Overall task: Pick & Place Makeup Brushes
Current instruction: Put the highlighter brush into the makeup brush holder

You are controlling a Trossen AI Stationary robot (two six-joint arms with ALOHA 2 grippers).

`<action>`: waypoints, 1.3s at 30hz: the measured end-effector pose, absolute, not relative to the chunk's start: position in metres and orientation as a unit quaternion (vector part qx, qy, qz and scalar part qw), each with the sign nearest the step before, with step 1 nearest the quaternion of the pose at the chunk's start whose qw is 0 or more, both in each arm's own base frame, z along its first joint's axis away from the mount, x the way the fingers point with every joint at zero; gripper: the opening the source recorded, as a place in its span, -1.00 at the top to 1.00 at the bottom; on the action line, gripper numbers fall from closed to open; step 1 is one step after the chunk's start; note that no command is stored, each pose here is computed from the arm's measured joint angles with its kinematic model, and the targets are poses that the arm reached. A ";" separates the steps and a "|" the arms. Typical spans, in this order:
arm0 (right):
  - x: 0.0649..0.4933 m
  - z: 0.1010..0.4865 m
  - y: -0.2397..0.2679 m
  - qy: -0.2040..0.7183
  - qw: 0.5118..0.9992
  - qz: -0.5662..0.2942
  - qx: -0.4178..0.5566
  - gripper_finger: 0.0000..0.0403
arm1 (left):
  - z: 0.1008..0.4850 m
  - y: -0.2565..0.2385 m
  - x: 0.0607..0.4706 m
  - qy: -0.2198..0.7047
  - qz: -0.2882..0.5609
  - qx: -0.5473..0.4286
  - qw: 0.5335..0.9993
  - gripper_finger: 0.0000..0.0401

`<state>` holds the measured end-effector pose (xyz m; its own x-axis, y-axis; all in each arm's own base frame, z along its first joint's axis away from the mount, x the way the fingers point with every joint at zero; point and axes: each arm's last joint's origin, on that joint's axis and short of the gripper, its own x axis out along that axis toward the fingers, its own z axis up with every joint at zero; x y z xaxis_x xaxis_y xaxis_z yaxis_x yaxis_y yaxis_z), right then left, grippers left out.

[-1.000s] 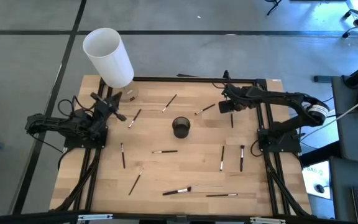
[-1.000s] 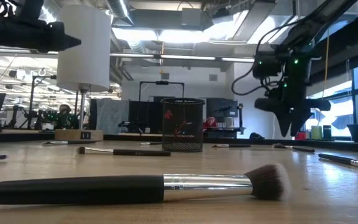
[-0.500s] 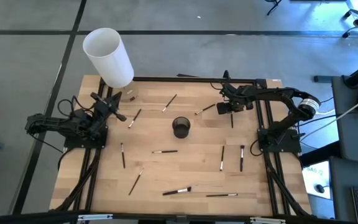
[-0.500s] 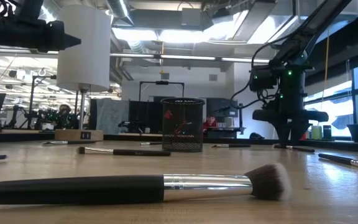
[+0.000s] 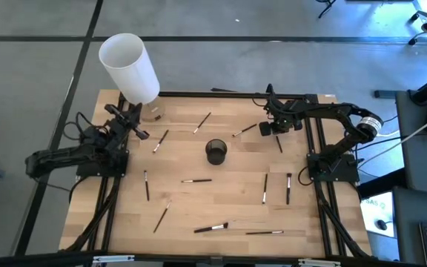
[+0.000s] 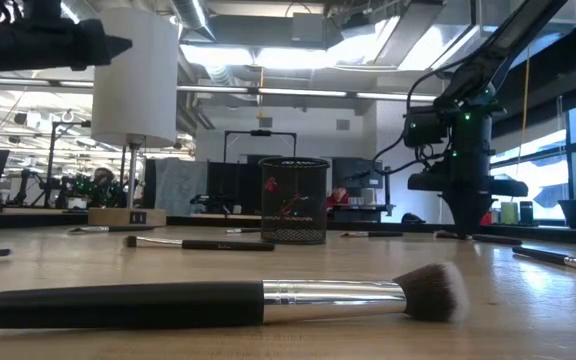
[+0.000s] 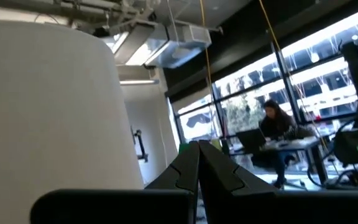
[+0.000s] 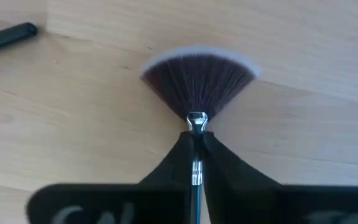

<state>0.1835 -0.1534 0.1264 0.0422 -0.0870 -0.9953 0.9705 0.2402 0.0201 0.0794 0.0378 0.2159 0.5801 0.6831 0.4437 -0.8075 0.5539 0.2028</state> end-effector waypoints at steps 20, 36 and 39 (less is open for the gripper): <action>0.226 0.229 -0.153 0.303 0.794 -0.409 0.333 0.99 | 0.173 0.069 0.115 -0.023 0.357 0.048 0.933 0.97; 0.258 0.217 -0.146 0.315 0.876 -0.303 0.205 0.87 | 0.170 0.083 0.144 0.026 0.334 0.033 0.942 0.68; 0.257 0.207 -0.153 0.349 0.871 -0.295 0.180 0.75 | 0.170 0.088 0.154 0.044 0.333 0.031 0.941 0.64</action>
